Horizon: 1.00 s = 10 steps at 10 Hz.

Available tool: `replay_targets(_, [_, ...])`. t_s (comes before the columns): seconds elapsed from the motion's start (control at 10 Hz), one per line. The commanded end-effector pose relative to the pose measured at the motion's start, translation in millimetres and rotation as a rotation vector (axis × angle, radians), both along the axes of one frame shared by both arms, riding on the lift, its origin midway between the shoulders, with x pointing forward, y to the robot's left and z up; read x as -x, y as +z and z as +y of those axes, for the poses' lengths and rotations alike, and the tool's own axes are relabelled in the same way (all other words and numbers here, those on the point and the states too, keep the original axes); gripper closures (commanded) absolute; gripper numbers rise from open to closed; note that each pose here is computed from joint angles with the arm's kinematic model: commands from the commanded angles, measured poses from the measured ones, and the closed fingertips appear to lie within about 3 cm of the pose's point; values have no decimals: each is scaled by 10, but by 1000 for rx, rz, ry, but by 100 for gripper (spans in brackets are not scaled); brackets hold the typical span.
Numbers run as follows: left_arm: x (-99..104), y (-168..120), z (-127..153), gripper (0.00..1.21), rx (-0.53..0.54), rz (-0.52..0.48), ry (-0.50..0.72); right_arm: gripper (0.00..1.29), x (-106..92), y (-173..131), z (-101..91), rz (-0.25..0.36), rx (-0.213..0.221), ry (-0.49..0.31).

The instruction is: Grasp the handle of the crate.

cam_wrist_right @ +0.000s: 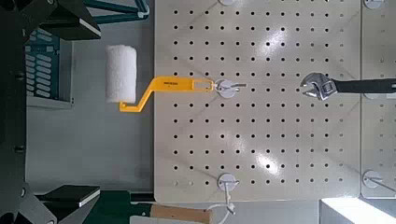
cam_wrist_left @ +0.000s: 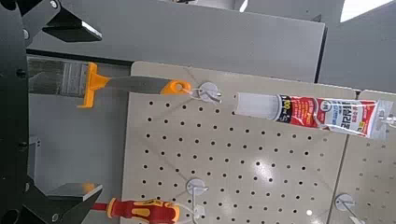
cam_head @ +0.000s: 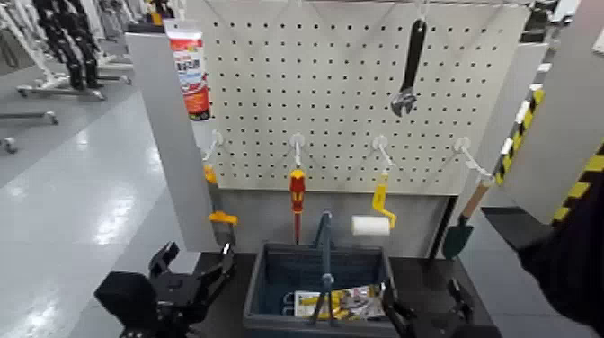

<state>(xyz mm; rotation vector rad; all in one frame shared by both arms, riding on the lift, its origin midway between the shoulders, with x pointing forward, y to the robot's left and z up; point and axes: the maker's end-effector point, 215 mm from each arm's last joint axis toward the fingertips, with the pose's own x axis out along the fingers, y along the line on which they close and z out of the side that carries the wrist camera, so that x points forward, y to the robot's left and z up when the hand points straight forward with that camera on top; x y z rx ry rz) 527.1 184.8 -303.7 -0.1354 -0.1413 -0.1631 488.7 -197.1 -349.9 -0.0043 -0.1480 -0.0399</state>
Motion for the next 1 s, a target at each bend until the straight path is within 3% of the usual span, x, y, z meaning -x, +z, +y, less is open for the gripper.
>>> replay_targets(0.1, [-55, -9, -58, 16, 7, 20, -34, 13, 2, -2, 1, 0, 0, 0])
replay_targets(0.5, [-138, -61, -211, 16, 66, 73, -102, 13, 1, -11, 3, 4, -1, 1])
replay_targets(0.8, [-286, -165, -582, 16, 149, 196, -274, 13, 1, -13, 8, 4, -4, 2])
replay_targets(1.0, [-358, -183, -790, 16, 276, 289, -363, 13, -4, -5, 17, 3, -5, 3])
